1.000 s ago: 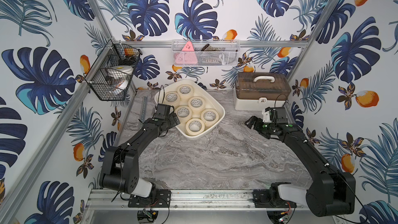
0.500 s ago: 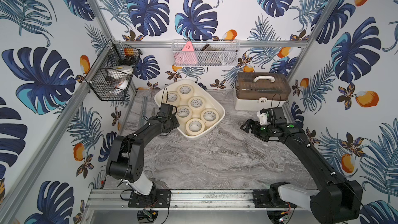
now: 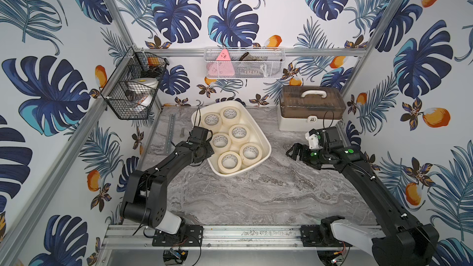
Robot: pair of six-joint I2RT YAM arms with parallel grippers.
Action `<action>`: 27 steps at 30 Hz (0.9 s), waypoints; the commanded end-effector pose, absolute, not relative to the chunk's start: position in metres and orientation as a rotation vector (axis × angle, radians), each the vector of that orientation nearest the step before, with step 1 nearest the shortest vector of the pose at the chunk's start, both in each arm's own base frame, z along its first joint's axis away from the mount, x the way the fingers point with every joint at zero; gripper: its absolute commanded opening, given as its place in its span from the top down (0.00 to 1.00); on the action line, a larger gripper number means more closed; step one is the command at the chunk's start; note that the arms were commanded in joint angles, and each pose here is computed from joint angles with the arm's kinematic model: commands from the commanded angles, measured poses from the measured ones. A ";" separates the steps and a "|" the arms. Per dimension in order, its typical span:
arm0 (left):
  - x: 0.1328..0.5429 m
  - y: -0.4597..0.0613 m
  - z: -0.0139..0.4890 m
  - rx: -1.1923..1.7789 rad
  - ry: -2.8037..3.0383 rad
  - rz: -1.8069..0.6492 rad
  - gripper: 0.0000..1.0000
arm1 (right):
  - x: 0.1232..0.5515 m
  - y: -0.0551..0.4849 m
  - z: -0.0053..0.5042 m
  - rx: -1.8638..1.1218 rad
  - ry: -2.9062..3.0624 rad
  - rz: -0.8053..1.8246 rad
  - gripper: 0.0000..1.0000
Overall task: Take out the art tape in the storage box
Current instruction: Move the storage box to the center of the board.
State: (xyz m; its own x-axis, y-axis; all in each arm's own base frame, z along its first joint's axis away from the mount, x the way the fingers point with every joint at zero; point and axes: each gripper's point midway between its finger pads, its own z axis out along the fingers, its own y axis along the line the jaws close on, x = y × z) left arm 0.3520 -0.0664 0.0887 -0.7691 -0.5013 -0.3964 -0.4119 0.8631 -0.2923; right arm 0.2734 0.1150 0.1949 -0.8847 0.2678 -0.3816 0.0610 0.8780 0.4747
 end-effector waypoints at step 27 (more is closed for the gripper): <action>0.278 -0.174 0.084 -0.016 2.727 -0.437 1.00 | 0.259 0.122 0.205 0.380 2.612 0.716 0.02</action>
